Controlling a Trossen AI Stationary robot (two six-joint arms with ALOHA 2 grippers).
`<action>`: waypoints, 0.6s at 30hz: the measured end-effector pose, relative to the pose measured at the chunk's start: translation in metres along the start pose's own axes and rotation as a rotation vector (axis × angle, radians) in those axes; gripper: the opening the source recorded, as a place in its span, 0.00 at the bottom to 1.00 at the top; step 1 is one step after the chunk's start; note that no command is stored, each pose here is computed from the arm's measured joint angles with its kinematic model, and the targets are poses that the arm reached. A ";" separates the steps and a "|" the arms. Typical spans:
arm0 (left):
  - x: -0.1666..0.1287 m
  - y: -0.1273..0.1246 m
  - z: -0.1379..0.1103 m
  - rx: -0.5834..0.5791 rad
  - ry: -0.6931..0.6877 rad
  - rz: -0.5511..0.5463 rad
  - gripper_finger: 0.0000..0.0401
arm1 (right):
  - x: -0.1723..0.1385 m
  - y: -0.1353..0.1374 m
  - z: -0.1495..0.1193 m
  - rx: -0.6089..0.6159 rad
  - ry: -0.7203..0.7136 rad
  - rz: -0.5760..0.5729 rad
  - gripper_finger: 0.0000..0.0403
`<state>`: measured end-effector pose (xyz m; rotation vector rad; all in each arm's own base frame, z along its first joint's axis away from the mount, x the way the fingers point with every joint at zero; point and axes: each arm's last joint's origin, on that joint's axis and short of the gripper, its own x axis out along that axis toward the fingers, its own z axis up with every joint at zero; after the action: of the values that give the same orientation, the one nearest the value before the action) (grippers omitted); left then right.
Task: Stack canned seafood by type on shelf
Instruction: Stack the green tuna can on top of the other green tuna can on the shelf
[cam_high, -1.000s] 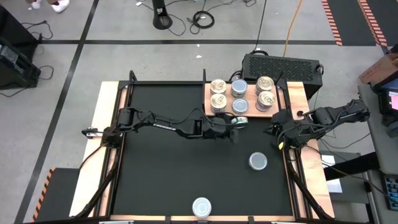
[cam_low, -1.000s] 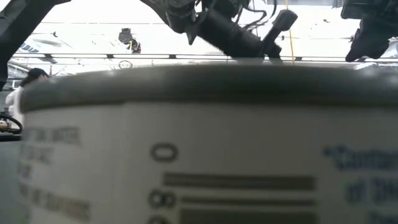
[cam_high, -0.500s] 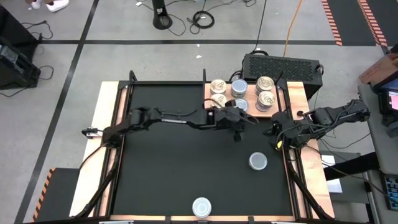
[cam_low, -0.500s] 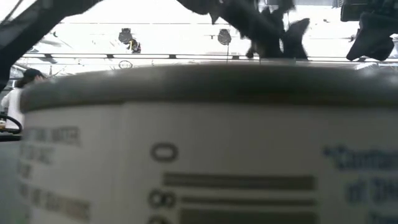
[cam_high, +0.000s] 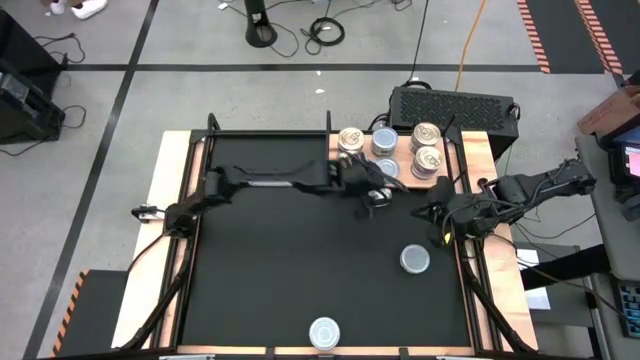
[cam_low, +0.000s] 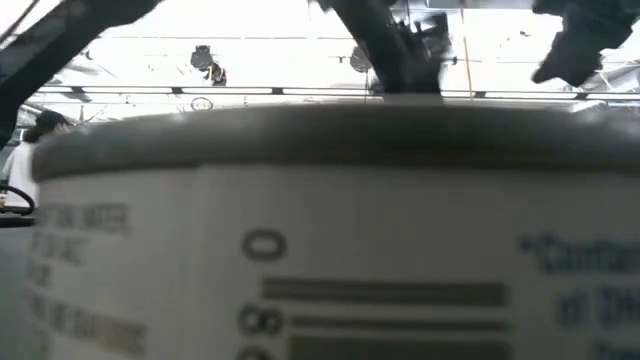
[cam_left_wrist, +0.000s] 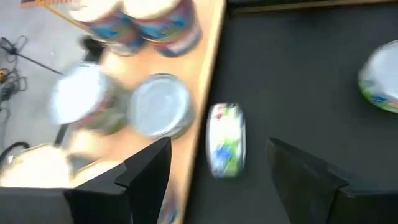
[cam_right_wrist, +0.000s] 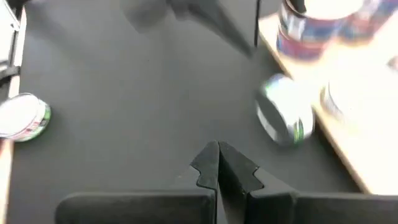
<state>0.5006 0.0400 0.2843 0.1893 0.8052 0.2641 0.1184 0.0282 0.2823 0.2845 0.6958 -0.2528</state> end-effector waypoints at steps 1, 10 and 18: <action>-0.017 0.007 0.003 -0.002 0.011 0.002 0.65 | 0.003 0.003 0.003 -0.048 -0.010 0.003 0.00; -0.128 0.031 -0.019 -0.076 0.175 0.199 0.65 | 0.040 -0.004 0.017 -0.190 0.128 0.029 0.12; -0.180 0.033 -0.136 -0.244 0.108 0.199 0.65 | 0.070 -0.021 0.049 -0.321 0.227 -0.005 0.27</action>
<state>0.2762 0.0257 0.3237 0.0246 0.8540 0.5605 0.1925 -0.0170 0.2691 0.0036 0.9481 -0.1104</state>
